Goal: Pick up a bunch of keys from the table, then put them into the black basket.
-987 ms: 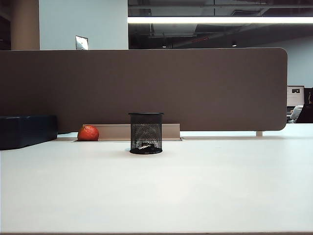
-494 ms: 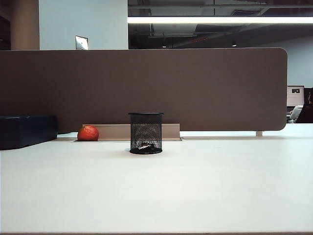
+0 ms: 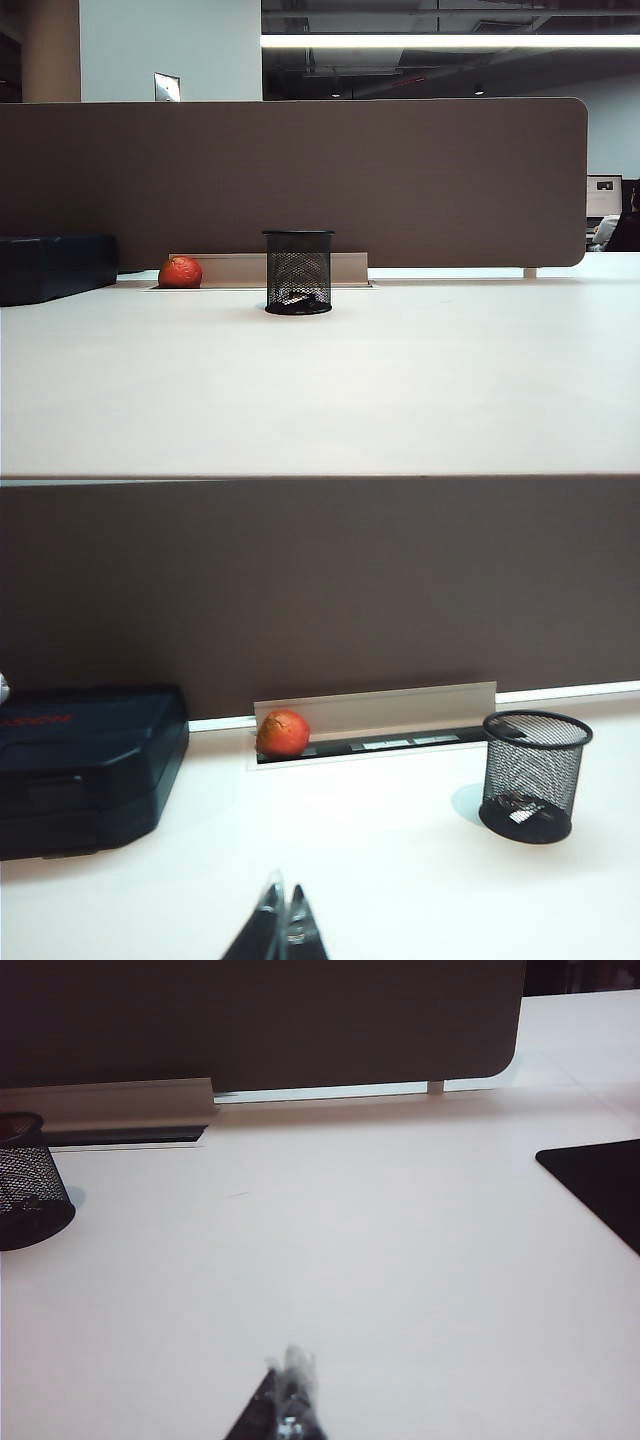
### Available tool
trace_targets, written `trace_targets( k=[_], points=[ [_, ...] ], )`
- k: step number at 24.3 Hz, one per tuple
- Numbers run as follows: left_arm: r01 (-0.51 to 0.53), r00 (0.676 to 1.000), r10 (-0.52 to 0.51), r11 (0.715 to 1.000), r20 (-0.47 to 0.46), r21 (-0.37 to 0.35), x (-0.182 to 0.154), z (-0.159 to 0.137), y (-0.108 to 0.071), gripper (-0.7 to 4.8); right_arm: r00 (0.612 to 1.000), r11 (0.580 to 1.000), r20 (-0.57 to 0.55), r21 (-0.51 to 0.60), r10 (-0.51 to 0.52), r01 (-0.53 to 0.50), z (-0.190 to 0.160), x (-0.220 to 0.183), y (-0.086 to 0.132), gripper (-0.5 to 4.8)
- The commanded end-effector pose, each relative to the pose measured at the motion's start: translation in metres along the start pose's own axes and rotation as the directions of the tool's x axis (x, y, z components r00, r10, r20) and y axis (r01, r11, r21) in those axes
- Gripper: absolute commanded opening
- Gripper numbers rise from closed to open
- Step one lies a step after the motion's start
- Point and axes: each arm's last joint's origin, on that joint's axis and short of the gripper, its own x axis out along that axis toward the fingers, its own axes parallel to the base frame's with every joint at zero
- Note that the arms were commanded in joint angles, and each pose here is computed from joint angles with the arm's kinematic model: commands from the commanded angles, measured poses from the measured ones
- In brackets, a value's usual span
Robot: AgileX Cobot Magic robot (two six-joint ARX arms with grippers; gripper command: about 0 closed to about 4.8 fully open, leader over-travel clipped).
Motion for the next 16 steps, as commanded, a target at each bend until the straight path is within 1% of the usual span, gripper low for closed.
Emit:
trace_targets(
  k=[1, 16],
  points=[
    [0.005, 1.0, -0.005, 1.0, -0.012, -0.004, -0.0001, -0.0004, -0.0001, -0.06, 1.0, 1.0, 0.009, -0.001, -0.001, 0.001, 0.0008, -0.0002, 0.0001, -0.04],
    [0.005, 1.0, -0.005, 1.0, -0.012, -0.004, -0.0001, -0.0004, -0.0002, -0.06, 1.0, 1.0, -0.01, 0.002, -0.002, 0.002, -0.001, -0.0002, 0.0, -0.04]
  ],
)
